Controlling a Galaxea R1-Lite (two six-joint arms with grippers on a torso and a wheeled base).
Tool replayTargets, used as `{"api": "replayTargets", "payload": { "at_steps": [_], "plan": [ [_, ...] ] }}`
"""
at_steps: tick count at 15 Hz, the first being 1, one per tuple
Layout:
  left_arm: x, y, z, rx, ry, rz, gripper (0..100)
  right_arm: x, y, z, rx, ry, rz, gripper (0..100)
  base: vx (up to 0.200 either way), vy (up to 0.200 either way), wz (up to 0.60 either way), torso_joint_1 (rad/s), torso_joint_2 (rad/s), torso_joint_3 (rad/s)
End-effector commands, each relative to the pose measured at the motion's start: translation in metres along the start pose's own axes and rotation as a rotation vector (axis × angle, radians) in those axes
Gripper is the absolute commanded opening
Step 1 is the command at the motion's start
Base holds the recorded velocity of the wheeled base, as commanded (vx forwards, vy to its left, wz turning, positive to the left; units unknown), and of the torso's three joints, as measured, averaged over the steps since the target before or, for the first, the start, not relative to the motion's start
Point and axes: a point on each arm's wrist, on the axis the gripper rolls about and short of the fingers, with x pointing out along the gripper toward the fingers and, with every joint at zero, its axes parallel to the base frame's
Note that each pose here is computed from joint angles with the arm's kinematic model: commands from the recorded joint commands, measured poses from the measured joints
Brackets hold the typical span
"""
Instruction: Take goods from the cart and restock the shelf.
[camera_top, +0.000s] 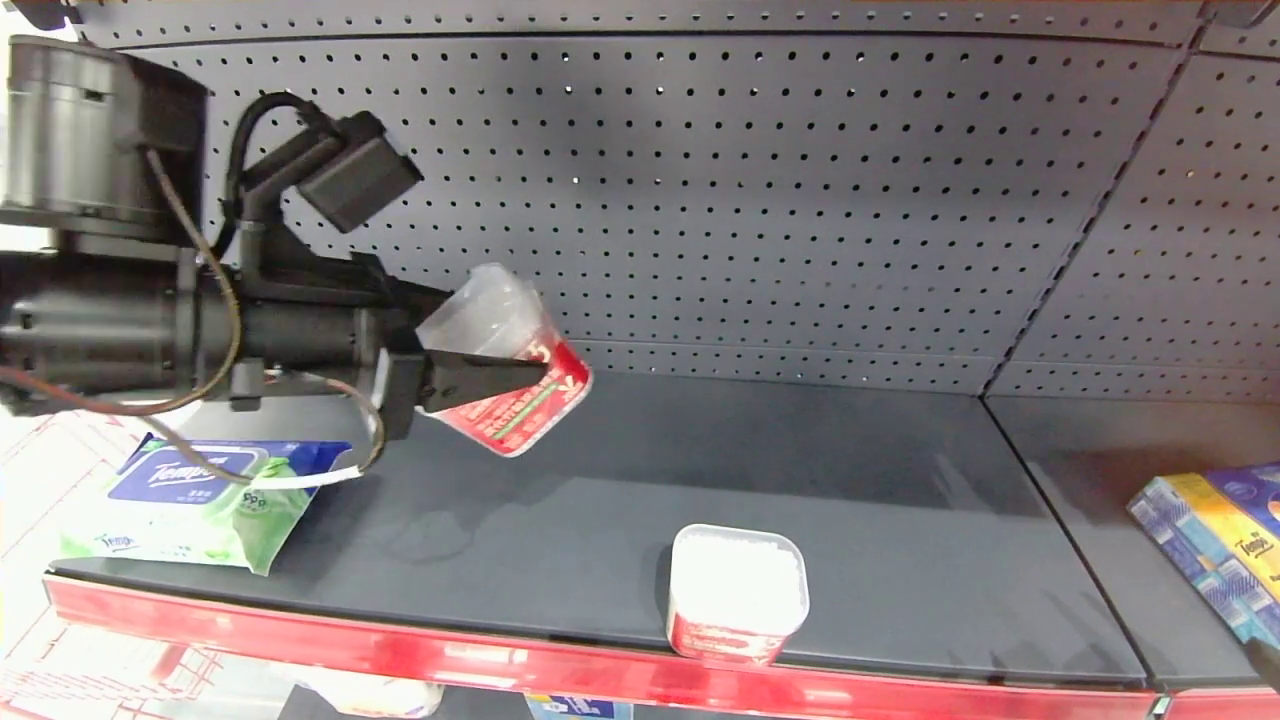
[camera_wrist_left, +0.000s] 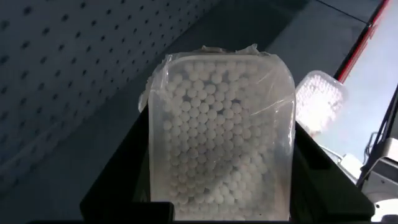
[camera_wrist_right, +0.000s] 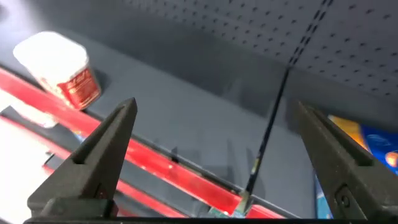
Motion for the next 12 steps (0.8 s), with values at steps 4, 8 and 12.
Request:
{"api": "replayTargets", "payload": {
  "at_steps": [4,8,12],
  "plan": [
    [0.107,0.021,-0.008,0.118,0.065,-0.136,0,-0.002,0.0,-0.001,0.008,-0.004,-0.033,100,0.0,0.0,0.0,0.0,0.0,0.0],
    [0.131,0.017,-0.016,0.174,0.099,-0.183,0,-0.004,0.0,-0.002,0.007,-0.01,-0.039,100,0.0,0.0,0.0,0.0,0.0,0.0],
    [0.149,0.016,-0.019,0.172,0.114,-0.209,0,-0.002,0.0,-0.002,0.019,-0.003,-0.036,100,0.0,0.0,0.0,0.0,0.0,0.0]
  ]
}}
